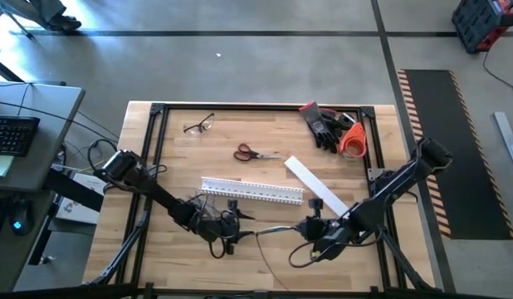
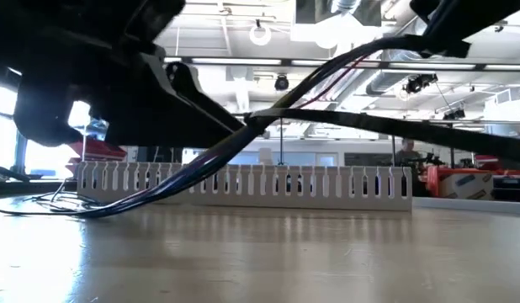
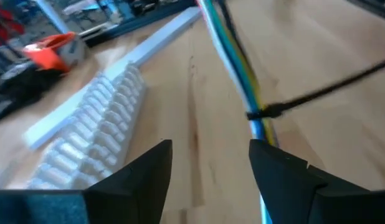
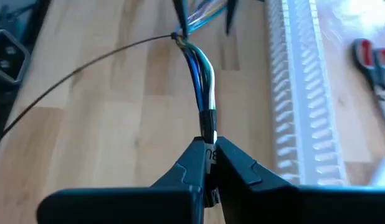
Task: Ziptie cables
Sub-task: Put the cable wires into the white cable duct
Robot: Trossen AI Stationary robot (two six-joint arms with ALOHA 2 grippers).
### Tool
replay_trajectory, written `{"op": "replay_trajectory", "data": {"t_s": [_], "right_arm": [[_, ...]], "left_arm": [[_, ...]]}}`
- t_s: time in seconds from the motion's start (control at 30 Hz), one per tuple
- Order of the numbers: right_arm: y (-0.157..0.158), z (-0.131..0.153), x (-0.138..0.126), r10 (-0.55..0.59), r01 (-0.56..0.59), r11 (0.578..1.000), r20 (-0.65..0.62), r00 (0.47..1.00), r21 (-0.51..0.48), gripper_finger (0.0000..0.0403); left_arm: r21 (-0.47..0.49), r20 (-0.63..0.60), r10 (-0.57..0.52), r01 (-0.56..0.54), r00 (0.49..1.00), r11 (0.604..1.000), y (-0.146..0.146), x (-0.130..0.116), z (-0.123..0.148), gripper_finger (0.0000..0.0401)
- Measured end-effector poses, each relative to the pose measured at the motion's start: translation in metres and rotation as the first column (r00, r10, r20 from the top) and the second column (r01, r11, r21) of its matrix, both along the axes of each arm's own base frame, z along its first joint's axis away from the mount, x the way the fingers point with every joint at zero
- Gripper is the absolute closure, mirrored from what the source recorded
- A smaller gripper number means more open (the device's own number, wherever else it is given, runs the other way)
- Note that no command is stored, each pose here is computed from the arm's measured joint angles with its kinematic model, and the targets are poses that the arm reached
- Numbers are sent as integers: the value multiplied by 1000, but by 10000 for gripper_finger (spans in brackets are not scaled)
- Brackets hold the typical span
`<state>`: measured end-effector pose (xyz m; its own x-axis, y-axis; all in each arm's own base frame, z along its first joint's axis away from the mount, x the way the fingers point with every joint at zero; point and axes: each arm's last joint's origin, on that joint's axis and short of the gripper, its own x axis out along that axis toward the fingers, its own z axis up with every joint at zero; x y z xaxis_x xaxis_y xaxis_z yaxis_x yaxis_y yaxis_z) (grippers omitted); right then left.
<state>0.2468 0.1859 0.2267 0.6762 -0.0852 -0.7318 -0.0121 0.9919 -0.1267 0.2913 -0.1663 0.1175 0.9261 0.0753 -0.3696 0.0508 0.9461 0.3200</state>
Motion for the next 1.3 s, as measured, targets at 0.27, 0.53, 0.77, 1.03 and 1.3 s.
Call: {"op": "replay_trajectory", "data": {"t_s": [0.27,0.53,0.77,1.03,1.3], "right_arm": [[-5,1,3,-52,52,999,-5,999,13,400],[-6,14,5,-51,47,998,80,996,48,400],[-9,43,-8,-38,25,997,203,978,67,400],[-12,69,-28,-34,12,997,303,953,74,400],[-9,91,-55,-10,-17,998,392,920,65,400]], "left_arm": [[-37,-10,-15,15,1000,999,-4,-8,14,201],[-69,-5,53,-53,999,996,0,1,-9,201],[-93,20,63,-61,998,994,0,12,-30,201],[-38,9,152,-152,988,988,-11,21,-34,227],[-57,-116,252,-259,961,964,-13,5,-40,341]]}}
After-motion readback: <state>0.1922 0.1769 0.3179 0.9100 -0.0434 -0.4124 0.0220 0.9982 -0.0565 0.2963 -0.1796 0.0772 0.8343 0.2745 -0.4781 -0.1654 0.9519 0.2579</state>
